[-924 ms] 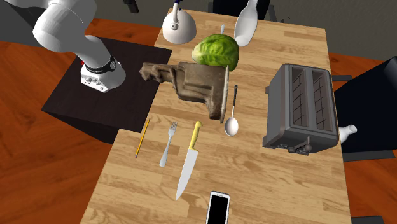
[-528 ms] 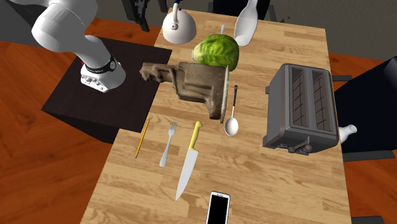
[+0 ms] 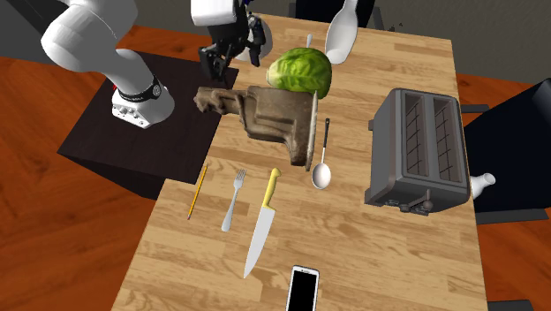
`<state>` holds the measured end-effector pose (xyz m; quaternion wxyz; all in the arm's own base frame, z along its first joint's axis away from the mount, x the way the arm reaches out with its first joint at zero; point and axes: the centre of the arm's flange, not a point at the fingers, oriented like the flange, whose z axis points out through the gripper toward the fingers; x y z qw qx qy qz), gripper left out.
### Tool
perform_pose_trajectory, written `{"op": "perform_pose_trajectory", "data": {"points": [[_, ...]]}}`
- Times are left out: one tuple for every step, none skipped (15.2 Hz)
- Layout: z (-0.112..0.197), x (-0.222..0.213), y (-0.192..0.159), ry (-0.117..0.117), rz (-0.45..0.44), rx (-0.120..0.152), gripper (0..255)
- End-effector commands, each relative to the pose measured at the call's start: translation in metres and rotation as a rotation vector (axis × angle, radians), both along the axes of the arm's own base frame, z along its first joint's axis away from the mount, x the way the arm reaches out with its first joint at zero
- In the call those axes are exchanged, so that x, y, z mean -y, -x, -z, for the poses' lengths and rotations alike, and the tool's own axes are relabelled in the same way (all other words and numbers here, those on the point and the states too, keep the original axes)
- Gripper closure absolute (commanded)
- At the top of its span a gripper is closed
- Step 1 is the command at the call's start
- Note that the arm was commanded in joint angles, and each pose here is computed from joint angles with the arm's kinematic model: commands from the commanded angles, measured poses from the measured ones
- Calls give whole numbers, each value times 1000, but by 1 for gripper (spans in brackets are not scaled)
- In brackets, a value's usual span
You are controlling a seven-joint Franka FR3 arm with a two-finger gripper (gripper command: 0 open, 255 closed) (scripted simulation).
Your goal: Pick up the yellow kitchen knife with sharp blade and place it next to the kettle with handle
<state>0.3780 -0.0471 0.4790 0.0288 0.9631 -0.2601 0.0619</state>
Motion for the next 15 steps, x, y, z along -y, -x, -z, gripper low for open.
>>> {"op": "perform_pose_trajectory", "data": {"points": [[21,12,-12,-1,72,10,0],[32,17,-18,-2,107,14,0],[42,23,-23,-3,141,18,0],[53,28,-28,-4,175,21,0],[63,34,-34,-4,210,25,0],[74,40,-38,-5,244,29,0],[84,46,-43,-6,279,32,0],[95,53,-48,-7,313,36,0],[105,59,-52,-8,347,40,0],[116,66,-56,-8,382,43,0],[126,73,-60,-9,416,47,0],[136,80,-64,-10,451,51,0],[147,87,-68,-11,485,54,0],[157,94,-71,-11,520,58,0],[167,101,-74,-12,554,62,0]]}}
